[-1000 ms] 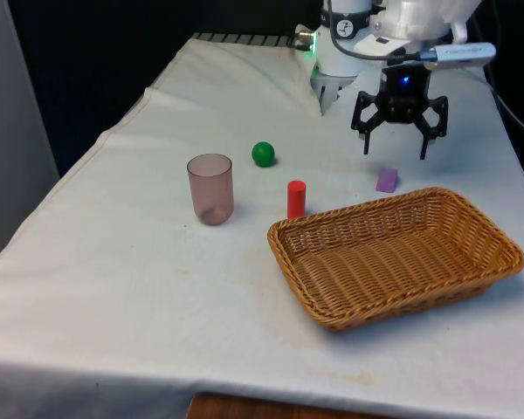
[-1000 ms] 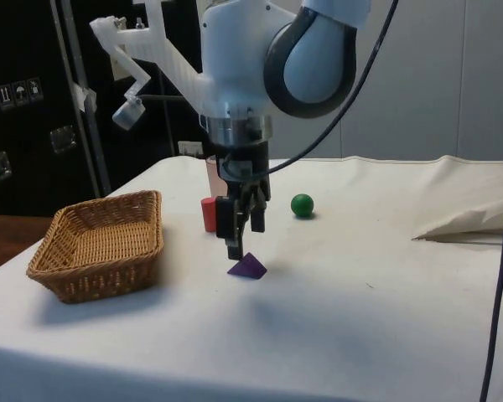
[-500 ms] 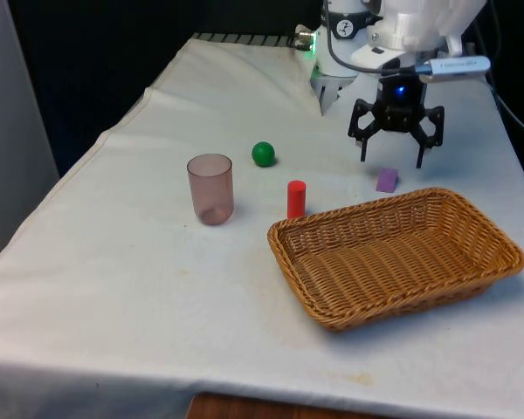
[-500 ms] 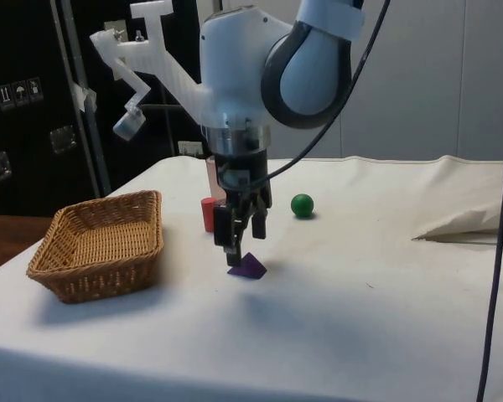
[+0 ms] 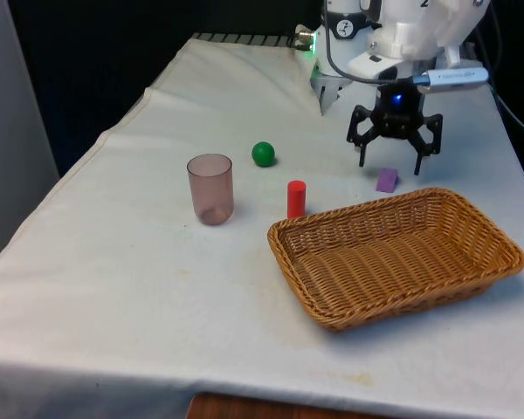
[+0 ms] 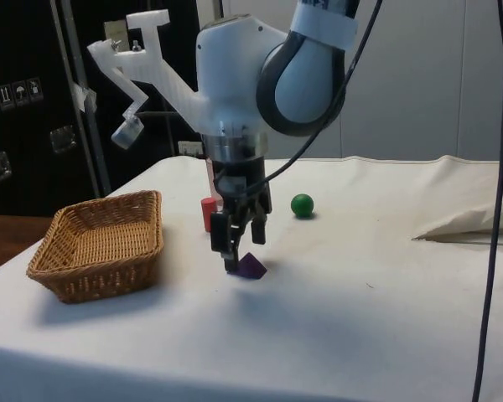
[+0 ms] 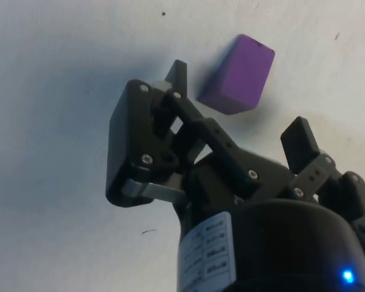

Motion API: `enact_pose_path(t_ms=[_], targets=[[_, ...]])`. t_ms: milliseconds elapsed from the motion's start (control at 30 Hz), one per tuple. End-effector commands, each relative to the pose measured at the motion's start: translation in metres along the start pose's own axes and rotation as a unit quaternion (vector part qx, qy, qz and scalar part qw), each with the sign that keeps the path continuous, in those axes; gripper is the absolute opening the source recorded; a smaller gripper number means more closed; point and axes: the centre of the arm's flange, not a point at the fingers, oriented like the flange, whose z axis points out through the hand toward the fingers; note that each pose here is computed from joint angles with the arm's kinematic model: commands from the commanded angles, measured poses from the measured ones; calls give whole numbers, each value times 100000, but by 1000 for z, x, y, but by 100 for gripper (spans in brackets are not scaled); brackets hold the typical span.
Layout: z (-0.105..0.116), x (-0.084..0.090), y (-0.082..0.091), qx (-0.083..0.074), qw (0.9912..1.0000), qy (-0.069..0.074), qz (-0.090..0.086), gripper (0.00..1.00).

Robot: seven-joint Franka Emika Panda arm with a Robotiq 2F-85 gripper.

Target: Pick up the triangular block and place it into the basket.

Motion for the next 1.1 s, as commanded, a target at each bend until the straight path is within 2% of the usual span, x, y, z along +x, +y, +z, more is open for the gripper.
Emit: enact_pose_path(t_ms=[0,67,100,233,367,400,433,467,700,800,1000,1067], targets=[[1,2,0,10,99998,427,383,99],[1,1,0,-6,100000,2,198,91],[2,2,0,-31,99998,388,575,91],[3,3,0,-91,99997,305,723,62],[4,3,0,-93,99996,306,822,42],[3,2,0,-71,99998,-81,636,37],[4,3,0,-93,99996,306,822,37],[3,3,0,-73,99996,352,872,33],[3,2,0,-71,99998,-81,686,33],[0,5,-1,1,99996,268,892,33],[-15,11,-3,309,99992,1004,764,33],[-26,12,-2,228,99991,872,964,33]])
